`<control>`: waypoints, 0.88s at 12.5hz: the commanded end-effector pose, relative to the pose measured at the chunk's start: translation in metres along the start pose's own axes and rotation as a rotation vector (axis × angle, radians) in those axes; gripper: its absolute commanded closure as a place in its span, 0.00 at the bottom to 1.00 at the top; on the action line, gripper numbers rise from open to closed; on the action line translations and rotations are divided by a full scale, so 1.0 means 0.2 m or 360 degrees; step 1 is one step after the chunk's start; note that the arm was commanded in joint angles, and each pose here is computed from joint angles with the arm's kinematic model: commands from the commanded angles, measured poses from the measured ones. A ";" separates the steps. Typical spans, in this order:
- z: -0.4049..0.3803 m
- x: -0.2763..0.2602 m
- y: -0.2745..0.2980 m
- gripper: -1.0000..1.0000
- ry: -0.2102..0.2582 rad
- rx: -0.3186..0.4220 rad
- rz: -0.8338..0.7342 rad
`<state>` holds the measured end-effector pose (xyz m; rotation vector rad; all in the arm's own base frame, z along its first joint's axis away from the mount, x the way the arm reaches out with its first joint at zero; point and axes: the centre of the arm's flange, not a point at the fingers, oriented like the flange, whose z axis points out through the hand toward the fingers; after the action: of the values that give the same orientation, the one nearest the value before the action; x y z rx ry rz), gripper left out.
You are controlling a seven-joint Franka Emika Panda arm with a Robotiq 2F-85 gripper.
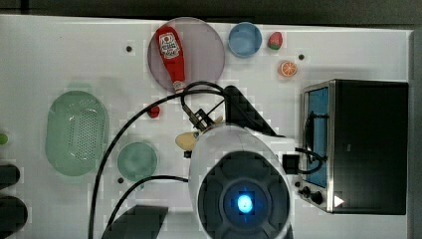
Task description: Pick banana from table and place on oven.
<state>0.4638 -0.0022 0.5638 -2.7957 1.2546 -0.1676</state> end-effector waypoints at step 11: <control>0.20 0.96 0.90 0.82 -0.0002 -0.0176 -0.0104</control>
<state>0.4620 -0.2420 0.5057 -2.8412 1.3603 -0.0359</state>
